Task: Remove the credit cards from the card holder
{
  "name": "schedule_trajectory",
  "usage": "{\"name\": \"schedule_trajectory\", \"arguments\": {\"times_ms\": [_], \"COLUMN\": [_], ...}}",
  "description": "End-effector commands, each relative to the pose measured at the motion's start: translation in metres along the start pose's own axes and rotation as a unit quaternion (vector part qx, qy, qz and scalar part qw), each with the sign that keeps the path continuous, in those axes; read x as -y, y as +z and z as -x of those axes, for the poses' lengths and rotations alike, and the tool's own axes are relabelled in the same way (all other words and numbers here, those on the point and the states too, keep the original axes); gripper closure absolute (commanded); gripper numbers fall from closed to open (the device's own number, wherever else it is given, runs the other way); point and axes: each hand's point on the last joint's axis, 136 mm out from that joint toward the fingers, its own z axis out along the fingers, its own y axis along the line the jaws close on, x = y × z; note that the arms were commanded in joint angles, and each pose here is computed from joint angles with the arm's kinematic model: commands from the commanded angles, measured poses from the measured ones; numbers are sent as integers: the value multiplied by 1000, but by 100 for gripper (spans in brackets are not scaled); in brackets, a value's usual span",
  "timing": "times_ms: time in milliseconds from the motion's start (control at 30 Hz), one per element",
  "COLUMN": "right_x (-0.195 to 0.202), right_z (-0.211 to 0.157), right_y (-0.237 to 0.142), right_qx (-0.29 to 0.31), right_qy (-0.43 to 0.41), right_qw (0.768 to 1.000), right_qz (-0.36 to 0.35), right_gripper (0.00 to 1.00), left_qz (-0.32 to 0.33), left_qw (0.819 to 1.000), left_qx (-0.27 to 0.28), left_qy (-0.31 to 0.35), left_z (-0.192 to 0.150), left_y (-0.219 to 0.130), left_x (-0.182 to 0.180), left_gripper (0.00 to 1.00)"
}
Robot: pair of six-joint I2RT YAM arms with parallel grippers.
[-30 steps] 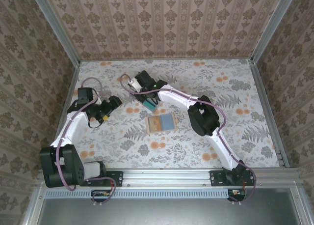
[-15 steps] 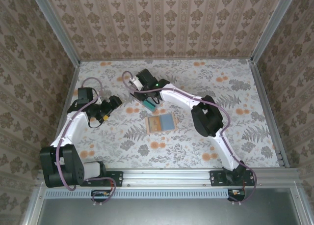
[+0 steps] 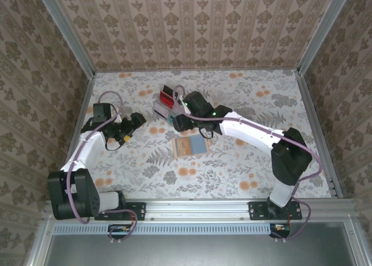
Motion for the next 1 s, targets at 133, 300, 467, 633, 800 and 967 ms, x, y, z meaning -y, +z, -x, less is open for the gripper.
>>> {"name": "schedule_trajectory", "arguments": {"times_ms": [133, 300, 467, 633, 800, 967], "right_x": [26, 20, 17, 20, 25, 31], "right_z": [-73, -88, -98, -110, -118, -127], "right_y": [6, 25, 41, 51, 58, 61], "right_qx": [-82, -114, -147, -169, -185, -199], "right_qy": [126, 143, 127, 119, 113, 106], "right_qw": [987, 982, 979, 974, 970, 965], "right_qz": [-58, -50, -70, -88, -108, -130], "right_gripper": [30, 32, 34, 38, 42, 46], "left_qz": [-11, -9, -5, -2, -2, -3], "left_qw": [999, 999, 998, 998, 998, 998], "left_qx": [-30, -49, -53, -58, -60, -63], "left_qy": [11, 21, 24, 23, 24, 26], "left_z": [-14, -22, -27, -29, -28, -30], "left_y": [22, 35, 39, 41, 43, 44], "left_x": [13, 22, 24, 24, 25, 27], "left_gripper": [0, 0, 0, 0, 0, 0]}}
